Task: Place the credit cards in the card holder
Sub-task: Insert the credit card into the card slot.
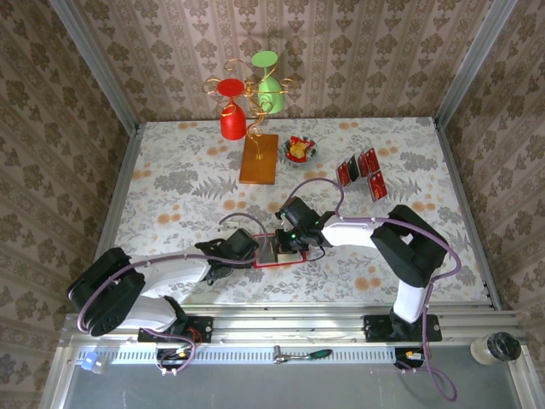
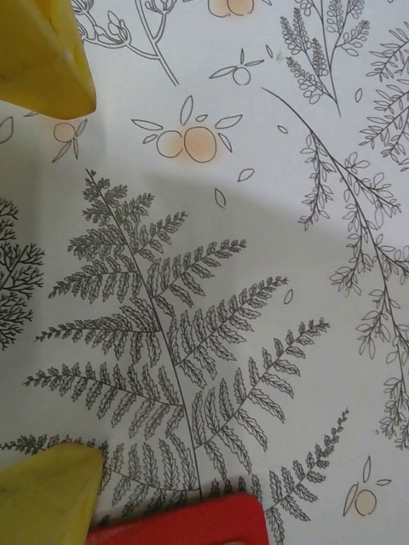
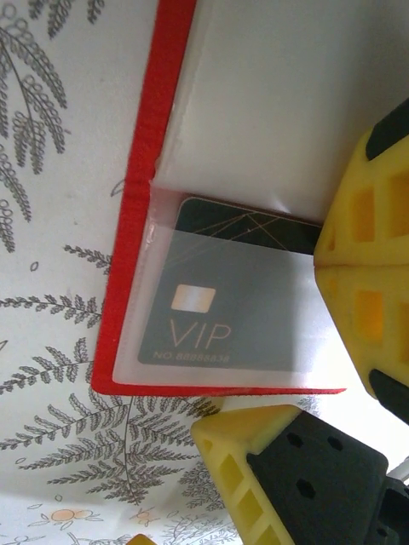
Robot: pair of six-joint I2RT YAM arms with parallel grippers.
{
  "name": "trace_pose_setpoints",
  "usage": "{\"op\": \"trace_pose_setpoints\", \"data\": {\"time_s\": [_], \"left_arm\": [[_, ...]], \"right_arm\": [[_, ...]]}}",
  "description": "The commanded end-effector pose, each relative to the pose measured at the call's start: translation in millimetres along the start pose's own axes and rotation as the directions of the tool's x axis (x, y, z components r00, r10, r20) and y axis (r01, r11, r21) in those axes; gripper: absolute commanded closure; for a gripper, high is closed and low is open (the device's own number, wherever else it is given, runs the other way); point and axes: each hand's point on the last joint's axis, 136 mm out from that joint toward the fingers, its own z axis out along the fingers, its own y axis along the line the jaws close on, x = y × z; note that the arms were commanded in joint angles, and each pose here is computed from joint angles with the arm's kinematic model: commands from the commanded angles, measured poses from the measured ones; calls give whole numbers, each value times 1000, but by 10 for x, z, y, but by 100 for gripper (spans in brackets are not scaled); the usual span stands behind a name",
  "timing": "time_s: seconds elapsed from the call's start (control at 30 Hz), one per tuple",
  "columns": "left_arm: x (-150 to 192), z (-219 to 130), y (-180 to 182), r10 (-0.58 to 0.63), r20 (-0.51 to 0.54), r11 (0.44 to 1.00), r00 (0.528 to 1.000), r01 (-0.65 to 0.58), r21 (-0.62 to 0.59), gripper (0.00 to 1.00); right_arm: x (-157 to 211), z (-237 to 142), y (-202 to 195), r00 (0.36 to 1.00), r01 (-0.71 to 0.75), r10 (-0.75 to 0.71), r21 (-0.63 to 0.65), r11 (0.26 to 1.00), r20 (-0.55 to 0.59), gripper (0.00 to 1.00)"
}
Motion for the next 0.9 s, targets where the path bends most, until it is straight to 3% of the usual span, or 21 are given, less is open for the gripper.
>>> {"op": "trace_pose_setpoints", "data": {"time_s": [0.0,0.37,0.57,0.87], "left_arm": [[-3,44,-71,21,-25,1000,999,-21,20,0],[-8,37,-84,24,-25,999,999,-24,27,0],[-44,-35,-13,9,-5,1000,1000,-9,14,0],[-65,-55,101,9,-14,1000,1000,-9,-27,0]], "right_arm": [[46,71,-2,1000,13,-12,27,1000,-26,94],[-94,-44,155,1000,22,-22,-6,1000,11,94],[-223,-240,43,997,50,-54,73,996,53,94],[-272,-178,-37,995,92,-96,143,985,22,95]]}}
